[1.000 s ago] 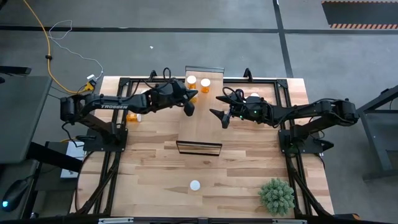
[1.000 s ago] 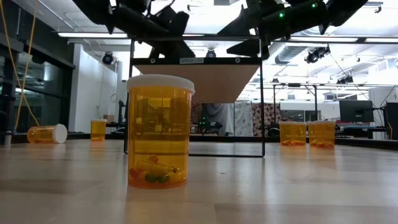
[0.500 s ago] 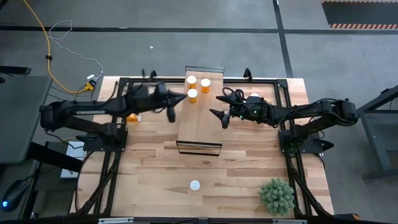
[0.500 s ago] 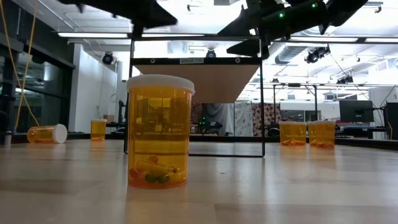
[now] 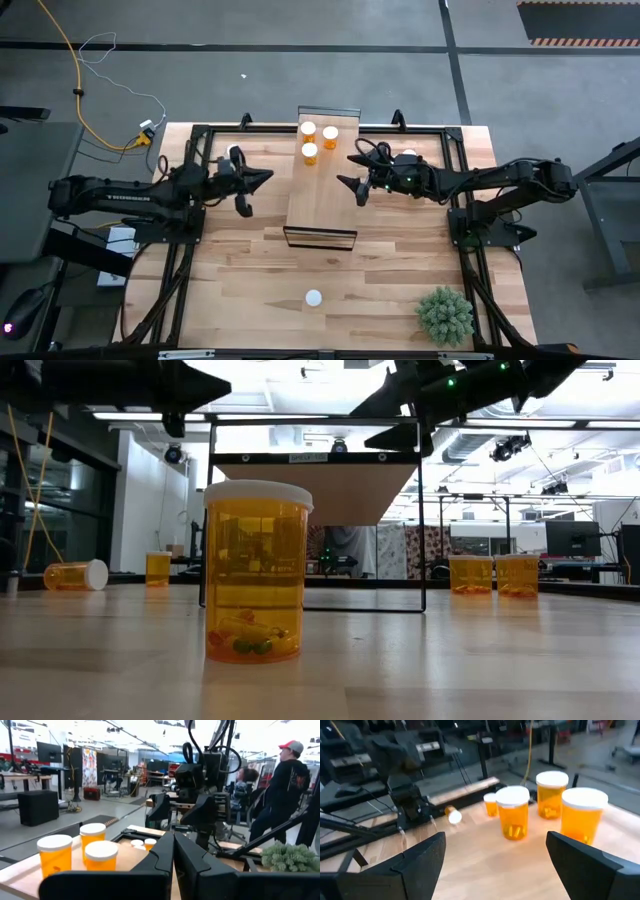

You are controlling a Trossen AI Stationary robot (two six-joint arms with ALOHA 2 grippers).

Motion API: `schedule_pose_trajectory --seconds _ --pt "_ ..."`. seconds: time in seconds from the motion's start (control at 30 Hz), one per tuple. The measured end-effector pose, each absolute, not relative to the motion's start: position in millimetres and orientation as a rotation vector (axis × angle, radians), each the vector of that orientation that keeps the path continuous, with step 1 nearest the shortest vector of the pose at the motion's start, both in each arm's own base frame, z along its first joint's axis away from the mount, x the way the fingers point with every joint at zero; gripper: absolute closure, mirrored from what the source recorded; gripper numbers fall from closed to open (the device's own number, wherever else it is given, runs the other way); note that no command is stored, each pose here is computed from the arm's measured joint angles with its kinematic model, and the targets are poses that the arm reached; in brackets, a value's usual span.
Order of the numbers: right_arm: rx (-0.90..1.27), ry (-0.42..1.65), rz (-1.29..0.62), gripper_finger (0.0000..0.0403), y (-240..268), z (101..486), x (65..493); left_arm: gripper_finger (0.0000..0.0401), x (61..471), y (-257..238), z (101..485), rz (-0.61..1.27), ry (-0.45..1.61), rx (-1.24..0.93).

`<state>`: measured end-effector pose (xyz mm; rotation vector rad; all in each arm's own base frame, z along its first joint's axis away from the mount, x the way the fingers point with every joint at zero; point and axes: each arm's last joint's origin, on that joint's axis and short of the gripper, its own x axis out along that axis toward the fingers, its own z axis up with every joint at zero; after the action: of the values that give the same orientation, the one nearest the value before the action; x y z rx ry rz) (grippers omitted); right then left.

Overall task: Pick and place medicine bottles onto shelf by color
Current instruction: Put the orange pill bottle on the shelf

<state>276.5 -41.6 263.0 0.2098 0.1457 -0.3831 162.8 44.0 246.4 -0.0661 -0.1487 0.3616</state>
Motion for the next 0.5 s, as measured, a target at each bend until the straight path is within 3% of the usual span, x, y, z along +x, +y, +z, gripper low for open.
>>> schedule_pose_trajectory --seconds 0.1,0.27,0.5 --pt "0.241 0.278 -0.479 0.0066 -45 280 275 0.0401 162 44 248 0.361 -0.157 -0.065" --pt "0.283 0.664 -0.718 0.0066 -46 297 255 0.0401 162 44 246 0.361 -0.144 -0.066" --pt "0.399 0.956 -1.015 0.0066 -44 265 217 0.0401 162 44 246 0.362 -0.143 -0.066"
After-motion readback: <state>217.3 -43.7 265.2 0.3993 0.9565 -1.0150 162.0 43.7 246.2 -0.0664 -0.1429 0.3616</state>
